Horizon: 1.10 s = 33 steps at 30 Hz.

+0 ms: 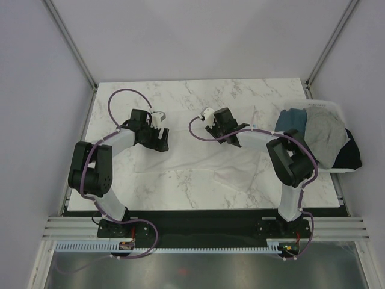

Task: Fold and stack the t-shirts
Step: Fold the tshirt

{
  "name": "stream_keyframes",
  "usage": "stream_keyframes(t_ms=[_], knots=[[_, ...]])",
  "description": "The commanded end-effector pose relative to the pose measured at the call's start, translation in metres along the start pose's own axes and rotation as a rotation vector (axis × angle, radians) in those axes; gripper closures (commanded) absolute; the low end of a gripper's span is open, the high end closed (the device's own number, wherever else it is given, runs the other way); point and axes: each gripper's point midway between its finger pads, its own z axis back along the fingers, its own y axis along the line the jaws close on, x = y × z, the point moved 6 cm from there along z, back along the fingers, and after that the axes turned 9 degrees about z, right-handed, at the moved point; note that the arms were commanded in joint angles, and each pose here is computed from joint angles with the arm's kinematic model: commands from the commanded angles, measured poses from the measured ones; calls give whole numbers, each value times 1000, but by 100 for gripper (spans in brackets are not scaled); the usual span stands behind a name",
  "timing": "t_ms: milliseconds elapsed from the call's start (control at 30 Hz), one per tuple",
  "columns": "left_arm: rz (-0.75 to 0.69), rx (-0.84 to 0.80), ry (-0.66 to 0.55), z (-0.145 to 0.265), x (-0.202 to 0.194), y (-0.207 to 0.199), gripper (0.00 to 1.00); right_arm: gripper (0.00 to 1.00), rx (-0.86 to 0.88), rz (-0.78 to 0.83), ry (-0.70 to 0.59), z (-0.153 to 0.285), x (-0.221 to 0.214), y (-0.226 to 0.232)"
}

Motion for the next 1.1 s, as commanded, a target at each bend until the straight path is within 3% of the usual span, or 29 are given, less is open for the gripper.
stream_keyframes(t_ms=[0, 300, 400, 500, 567, 867, 1067], knots=[[21, -20, -5, -3, 2, -2, 14, 61, -68, 7, -18, -2, 8, -11], [21, -15, -10, -3, 3, -1, 15, 66, -87, 0, 6, -11, 4, -12], [20, -14, -8, -3, 2, -1, 15, 75, -93, -1, 11, -12, 3, -12], [21, -11, -7, -3, 2, -1, 15, 96, -97, -4, 13, -11, 2, -13], [21, -12, -7, -3, 2, -1, 16, 100, -102, -13, 0, -6, 5, -14], [23, -11, -8, -3, 3, -1, 16, 100, -102, -43, -71, 10, 25, -20], [21, -8, -11, -2, 3, -1, 16, 85, -140, -25, -11, 0, 13, -20]])
